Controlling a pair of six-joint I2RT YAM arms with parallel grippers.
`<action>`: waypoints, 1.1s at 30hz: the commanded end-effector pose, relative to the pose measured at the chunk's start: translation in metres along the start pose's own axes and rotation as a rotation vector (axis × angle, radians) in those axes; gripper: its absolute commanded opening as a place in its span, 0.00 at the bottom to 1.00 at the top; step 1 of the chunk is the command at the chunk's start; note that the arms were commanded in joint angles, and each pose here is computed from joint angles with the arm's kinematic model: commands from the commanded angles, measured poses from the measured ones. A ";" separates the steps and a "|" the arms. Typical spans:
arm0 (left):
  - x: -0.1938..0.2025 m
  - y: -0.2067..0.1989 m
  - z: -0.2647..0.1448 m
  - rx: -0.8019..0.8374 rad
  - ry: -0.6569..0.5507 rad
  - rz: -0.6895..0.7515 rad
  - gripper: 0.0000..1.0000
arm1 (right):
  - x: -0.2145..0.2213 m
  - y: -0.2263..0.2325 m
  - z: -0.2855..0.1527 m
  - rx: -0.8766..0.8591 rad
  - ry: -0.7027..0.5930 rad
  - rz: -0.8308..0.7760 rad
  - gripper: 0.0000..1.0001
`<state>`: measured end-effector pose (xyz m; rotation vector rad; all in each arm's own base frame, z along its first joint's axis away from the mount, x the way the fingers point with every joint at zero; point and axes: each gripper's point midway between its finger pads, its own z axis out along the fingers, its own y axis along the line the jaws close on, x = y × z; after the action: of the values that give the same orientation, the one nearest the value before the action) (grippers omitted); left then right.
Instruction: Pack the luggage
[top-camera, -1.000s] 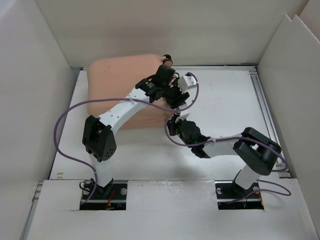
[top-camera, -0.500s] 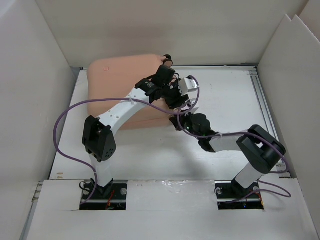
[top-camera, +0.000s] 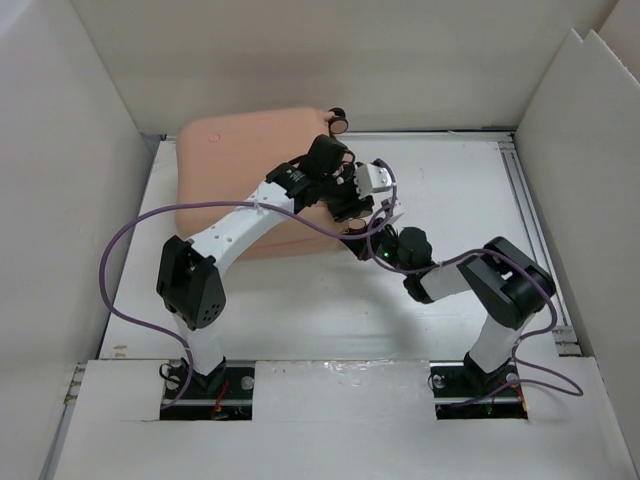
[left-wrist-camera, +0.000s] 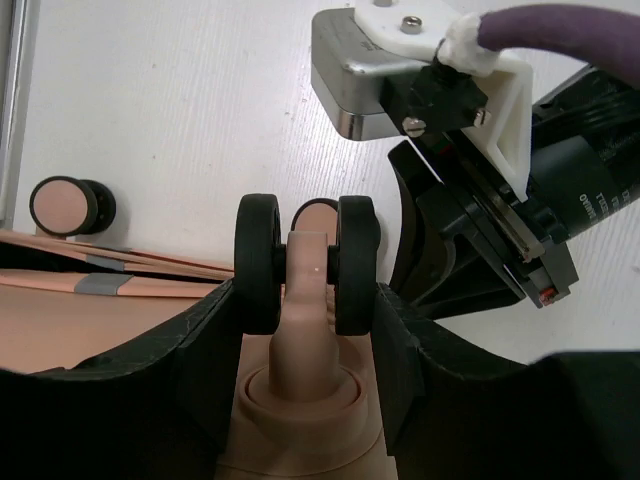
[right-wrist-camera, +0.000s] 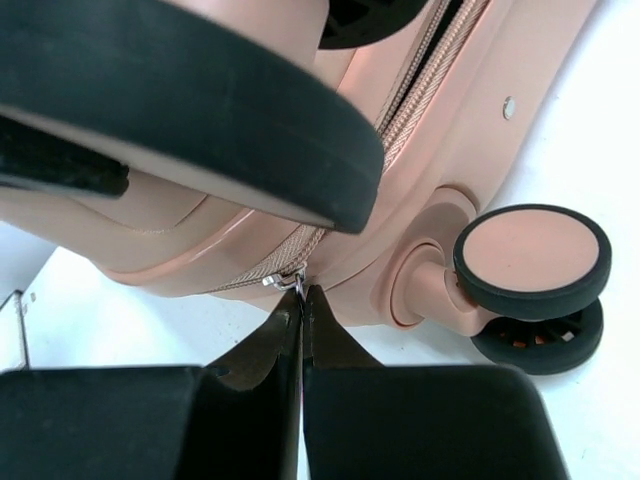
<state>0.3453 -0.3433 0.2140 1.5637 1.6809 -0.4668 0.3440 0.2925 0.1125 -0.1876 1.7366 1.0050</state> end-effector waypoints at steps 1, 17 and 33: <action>-0.038 -0.008 -0.061 -0.053 -0.071 -0.100 0.28 | -0.060 -0.056 -0.002 0.180 -0.234 -0.004 0.00; -0.019 0.015 -0.003 0.047 0.029 -0.057 1.00 | -0.040 -0.032 0.011 0.095 -0.201 -0.033 0.00; 0.022 0.032 0.033 0.100 0.125 -0.225 0.00 | -0.030 -0.040 0.005 0.129 -0.169 -0.026 0.00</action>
<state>0.3838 -0.3704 0.1896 1.5324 1.8716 -0.5805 0.3626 0.2812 0.1101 -0.1307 1.6781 0.9518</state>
